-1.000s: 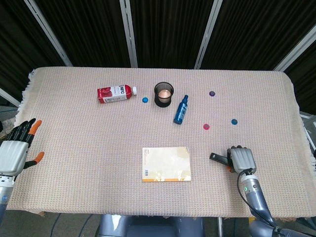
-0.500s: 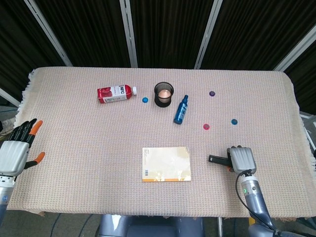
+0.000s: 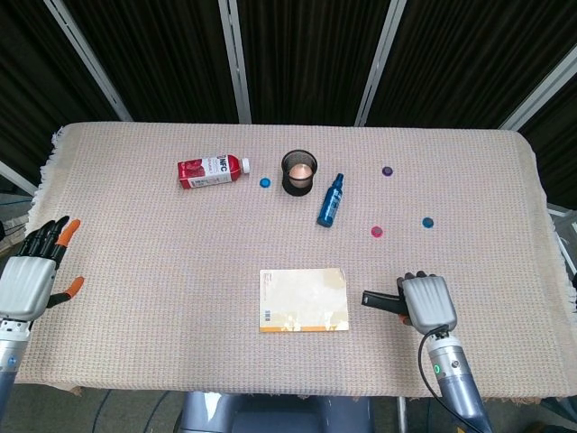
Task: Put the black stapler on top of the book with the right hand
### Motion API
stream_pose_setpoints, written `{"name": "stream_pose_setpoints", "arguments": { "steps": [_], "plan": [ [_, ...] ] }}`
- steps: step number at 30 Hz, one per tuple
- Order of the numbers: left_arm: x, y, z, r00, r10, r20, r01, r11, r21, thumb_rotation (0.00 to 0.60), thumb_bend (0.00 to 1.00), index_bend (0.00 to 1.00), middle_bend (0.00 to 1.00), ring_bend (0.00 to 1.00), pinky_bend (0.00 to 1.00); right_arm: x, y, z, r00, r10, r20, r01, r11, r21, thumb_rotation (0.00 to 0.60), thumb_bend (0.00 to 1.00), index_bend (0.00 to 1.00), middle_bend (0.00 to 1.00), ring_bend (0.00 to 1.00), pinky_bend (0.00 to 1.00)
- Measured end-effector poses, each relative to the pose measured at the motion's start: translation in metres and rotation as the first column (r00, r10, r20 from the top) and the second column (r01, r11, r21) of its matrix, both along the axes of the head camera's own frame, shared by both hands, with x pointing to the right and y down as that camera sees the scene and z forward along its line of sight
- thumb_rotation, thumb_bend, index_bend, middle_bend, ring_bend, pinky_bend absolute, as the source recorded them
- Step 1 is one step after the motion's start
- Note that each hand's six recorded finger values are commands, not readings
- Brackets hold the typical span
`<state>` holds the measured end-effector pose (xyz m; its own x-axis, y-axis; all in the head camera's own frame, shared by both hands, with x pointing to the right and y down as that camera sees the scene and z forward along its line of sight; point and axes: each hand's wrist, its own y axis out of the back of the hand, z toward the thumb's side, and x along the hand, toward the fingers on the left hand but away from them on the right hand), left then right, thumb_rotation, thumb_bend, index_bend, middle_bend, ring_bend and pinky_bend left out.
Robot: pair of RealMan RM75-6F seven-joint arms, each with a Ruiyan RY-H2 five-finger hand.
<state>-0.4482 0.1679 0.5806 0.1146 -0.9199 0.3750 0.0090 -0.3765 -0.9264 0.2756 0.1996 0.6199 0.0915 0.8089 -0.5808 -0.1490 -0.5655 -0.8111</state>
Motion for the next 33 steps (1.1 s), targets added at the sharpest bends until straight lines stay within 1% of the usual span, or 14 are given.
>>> {"name": "stream_pose_setpoints", "arguments": {
  "steps": [5, 10, 13, 22, 33],
  "plan": [
    [0.001, 0.0, 0.001, 1.0, 0.002, 0.004, -0.002, 1.0, 0.002, 0.6, 0.28, 0.0, 0.0, 0.02, 0.13, -0.031, 0.01, -0.005, 0.997, -0.065, 0.028, 0.066, 0.998, -0.012, 0.6, 0.29, 0.7, 0.51, 0.46, 0.6],
    [0.0, -0.001, 0.002, 1.0, -0.003, 0.006, 0.003, 1.0, 0.001, 0.6, 0.28, 0.0, 0.0, 0.02, 0.13, -0.071, 0.018, 0.001, 0.988, -0.13, 0.088, 0.133, 0.991, -0.033, 0.6, 0.29, 0.7, 0.51, 0.46, 0.6],
    [-0.001, -0.002, 0.002, 1.0, -0.006, 0.005, 0.006, 1.0, 0.001, 0.6, 0.28, 0.0, 0.0, 0.02, 0.13, -0.085, 0.016, 0.006, 0.983, -0.15, 0.111, 0.155, 0.987, -0.039, 0.6, 0.29, 0.7, 0.51, 0.46, 0.59],
    [-0.002, -0.002, 0.003, 1.0, -0.008, 0.006, 0.008, 1.0, -0.004, 0.6, 0.28, 0.0, 0.0, 0.03, 0.13, -0.114, 0.007, 0.019, 0.972, -0.176, 0.155, 0.187, 0.98, -0.061, 0.6, 0.29, 0.7, 0.51, 0.46, 0.6],
    [-0.004, -0.002, 0.004, 1.0, -0.014, 0.011, 0.014, 1.0, -0.01, 0.6, 0.28, 0.0, 0.0, 0.03, 0.13, -0.132, 0.0, 0.036, 0.963, -0.19, 0.19, 0.21, 0.973, -0.093, 0.6, 0.29, 0.69, 0.51, 0.46, 0.59]
  ]
}}
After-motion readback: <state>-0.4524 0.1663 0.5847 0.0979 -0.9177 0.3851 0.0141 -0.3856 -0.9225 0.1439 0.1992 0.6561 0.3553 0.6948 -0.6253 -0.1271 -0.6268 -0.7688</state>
